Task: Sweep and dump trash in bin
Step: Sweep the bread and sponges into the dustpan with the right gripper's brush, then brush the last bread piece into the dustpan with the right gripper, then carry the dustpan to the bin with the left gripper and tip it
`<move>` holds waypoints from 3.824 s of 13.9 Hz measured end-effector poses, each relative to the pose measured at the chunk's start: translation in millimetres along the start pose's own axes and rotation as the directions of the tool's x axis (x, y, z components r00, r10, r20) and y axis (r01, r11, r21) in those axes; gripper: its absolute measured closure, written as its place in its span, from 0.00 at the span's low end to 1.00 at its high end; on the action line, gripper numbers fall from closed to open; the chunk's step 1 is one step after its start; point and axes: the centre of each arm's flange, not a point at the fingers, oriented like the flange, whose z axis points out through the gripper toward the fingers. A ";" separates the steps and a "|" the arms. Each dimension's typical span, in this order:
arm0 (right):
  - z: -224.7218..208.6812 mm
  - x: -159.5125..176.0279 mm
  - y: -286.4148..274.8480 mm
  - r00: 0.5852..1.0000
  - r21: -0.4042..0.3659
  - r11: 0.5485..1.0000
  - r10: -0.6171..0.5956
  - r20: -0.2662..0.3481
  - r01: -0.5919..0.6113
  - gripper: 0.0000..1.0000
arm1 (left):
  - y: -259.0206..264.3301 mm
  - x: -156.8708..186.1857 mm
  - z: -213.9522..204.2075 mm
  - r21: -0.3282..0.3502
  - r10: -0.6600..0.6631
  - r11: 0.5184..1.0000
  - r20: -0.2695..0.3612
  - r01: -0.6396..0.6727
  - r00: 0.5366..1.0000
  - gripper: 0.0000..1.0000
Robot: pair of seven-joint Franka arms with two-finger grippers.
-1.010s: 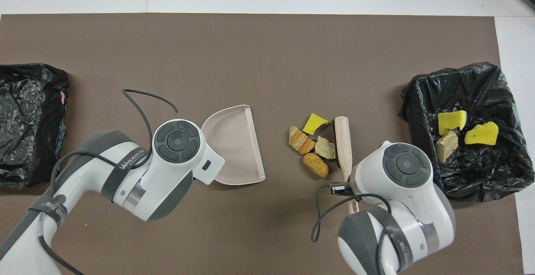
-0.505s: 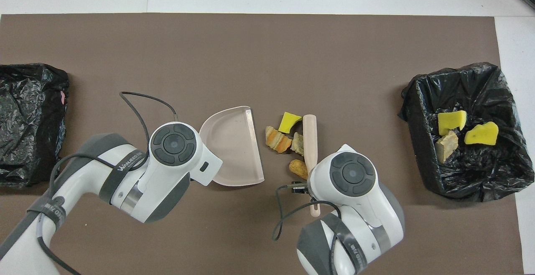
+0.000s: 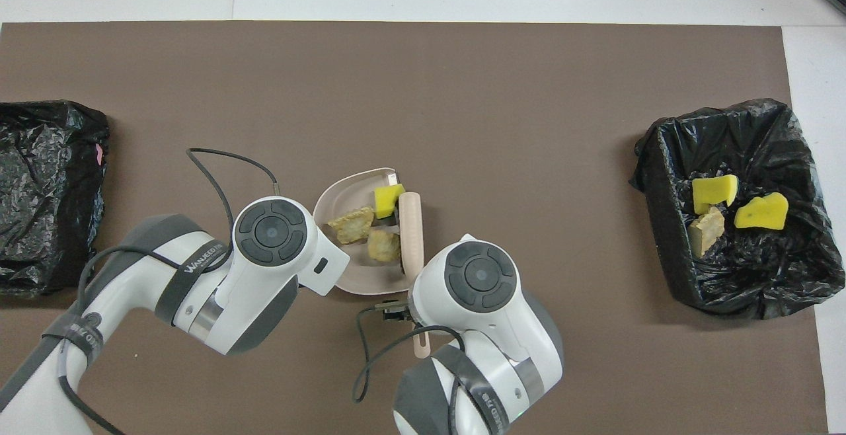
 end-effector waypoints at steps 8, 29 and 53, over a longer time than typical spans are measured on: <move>-79.3 -7.9 59.1 0.974 -0.116 0.980 0.179 0.143 -0.163 0.74 | -0.2 -1.7 0.7 0.000 0.015 1.000 0.000 -0.015 1.000 0.69; 23.4 -43.5 1.7 0.997 -0.075 0.996 0.051 0.064 -0.046 0.74 | 40.6 -2.7 3.9 -0.023 0.023 0.999 0.039 -0.022 0.999 0.69; 2.4 -84.9 -44.5 0.998 -0.282 0.957 0.061 -0.005 -0.060 0.12 | -156.4 -543.6 -68.2 0.070 0.110 0.991 0.063 -0.114 0.992 0.69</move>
